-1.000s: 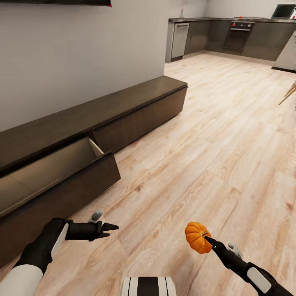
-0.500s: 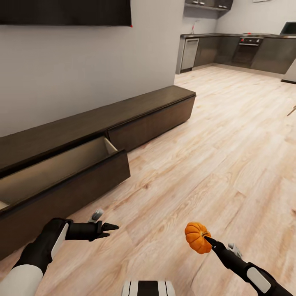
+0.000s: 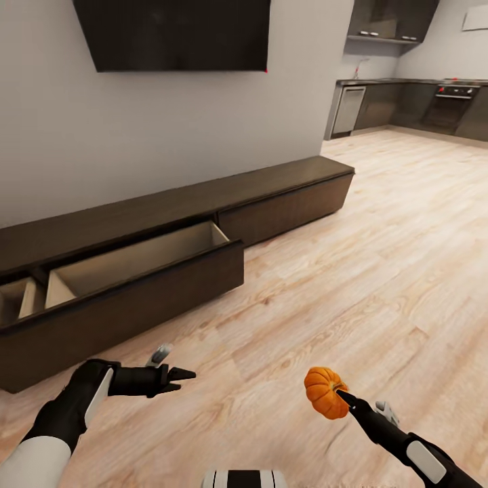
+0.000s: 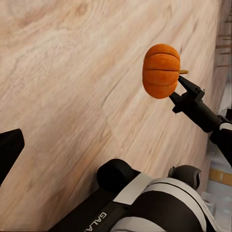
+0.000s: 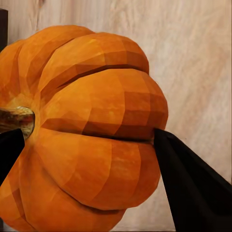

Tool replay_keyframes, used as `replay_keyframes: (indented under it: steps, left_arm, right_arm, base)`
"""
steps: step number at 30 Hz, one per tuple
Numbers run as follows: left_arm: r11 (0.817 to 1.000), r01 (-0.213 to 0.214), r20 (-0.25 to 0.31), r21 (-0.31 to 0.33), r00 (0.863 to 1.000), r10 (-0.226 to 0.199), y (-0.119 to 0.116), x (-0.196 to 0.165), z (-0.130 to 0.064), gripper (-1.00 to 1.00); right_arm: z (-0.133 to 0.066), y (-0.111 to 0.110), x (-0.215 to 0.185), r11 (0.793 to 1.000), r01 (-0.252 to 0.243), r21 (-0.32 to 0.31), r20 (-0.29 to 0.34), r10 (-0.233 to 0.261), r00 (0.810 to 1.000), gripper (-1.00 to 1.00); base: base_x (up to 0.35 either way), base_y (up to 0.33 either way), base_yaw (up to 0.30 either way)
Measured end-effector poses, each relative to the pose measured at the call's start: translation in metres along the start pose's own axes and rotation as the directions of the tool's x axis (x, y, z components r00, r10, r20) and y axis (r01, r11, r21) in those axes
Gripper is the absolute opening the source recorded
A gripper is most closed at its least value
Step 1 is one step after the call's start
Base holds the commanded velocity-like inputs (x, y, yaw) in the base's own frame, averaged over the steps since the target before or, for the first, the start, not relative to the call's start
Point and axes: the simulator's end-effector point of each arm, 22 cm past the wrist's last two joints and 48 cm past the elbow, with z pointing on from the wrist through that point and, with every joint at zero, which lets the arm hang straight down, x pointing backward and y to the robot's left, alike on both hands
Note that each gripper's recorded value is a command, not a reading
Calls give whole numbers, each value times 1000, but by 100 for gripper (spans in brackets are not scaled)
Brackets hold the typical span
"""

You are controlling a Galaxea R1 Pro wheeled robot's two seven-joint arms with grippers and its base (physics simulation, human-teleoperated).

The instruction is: Place each of the two pumpkins and all three candles from the living room inside a cabinet in the living room (use any cabinet), then make sure every cabinet is closed, and position the cauldron so it is next to a table in the living room.

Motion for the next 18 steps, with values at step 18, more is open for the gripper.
replay_keyframes:
  steps: [18]
  left_arm:
    - [999,-33,23,6,999,33,-32,-13,-20,100]
  right_arm:
    - [-16,33,-17,999,17,-28,23,-16,1000,-100]
  base:
    - [-188,0,291]
